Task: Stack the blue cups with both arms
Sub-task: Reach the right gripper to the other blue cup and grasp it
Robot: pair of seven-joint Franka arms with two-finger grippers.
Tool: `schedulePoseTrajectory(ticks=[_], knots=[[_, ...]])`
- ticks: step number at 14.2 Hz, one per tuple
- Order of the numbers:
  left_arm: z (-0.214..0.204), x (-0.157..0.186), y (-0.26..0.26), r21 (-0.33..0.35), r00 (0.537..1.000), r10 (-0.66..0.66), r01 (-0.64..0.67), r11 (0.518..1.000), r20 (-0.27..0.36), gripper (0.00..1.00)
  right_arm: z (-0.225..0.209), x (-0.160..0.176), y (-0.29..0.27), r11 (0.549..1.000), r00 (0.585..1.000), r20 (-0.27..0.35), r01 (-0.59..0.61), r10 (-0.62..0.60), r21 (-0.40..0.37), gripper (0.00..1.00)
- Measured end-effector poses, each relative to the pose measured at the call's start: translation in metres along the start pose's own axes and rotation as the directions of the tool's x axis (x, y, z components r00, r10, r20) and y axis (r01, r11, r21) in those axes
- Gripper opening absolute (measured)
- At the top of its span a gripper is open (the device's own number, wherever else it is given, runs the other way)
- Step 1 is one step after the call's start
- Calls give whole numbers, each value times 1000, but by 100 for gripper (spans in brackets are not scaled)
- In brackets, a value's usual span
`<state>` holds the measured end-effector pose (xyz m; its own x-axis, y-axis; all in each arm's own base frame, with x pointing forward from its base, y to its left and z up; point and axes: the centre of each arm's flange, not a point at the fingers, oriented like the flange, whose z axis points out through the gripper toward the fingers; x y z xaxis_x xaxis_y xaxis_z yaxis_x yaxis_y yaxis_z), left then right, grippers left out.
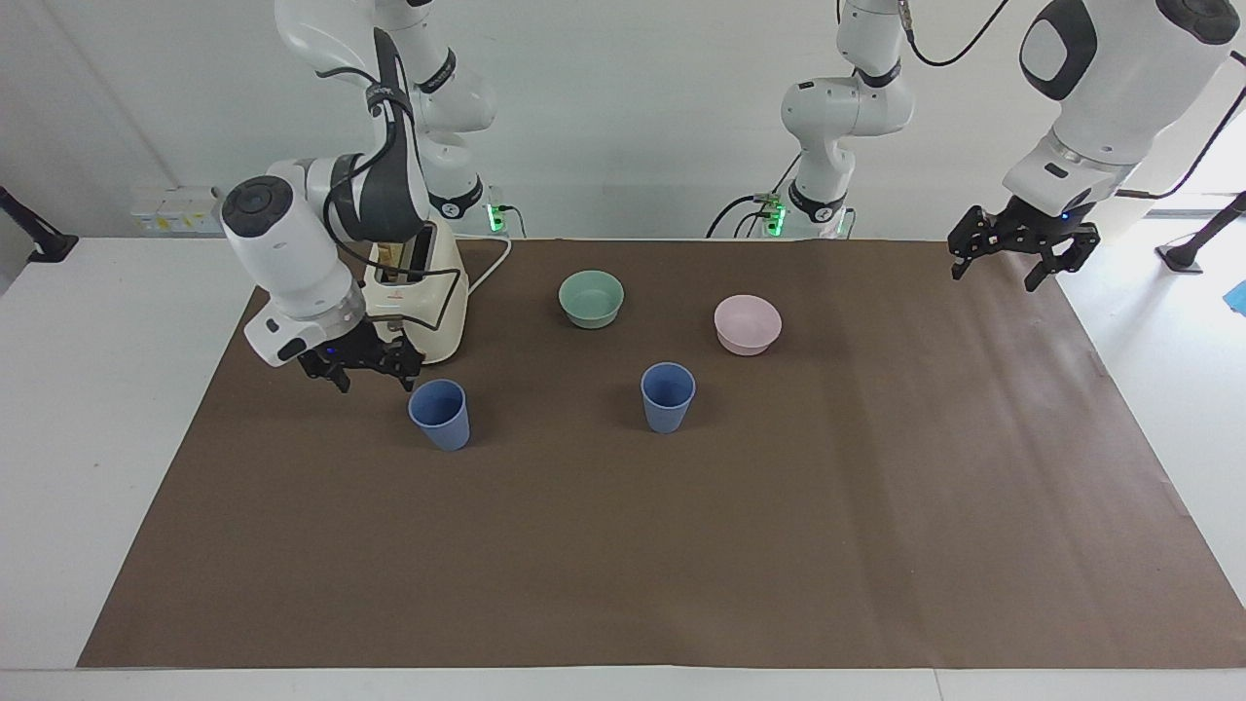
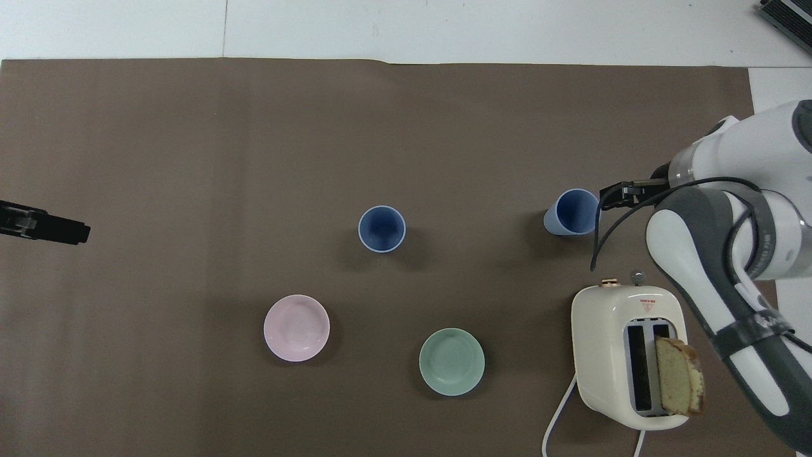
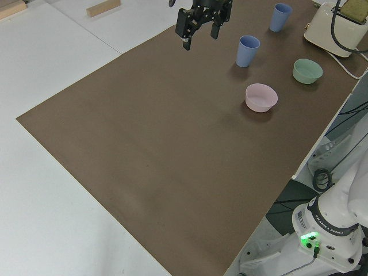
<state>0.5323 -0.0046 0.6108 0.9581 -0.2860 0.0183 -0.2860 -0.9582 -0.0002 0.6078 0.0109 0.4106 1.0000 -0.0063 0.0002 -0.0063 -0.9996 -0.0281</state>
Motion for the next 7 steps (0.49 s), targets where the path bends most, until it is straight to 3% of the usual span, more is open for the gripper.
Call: schedulePoseTrajectory(ticks=[7], knots=[[-47, -8, 14, 5, 997, -78, 78, 997, -6, 100, 41, 1, -12, 1000, 999, 27, 20, -20, 3, 100]])
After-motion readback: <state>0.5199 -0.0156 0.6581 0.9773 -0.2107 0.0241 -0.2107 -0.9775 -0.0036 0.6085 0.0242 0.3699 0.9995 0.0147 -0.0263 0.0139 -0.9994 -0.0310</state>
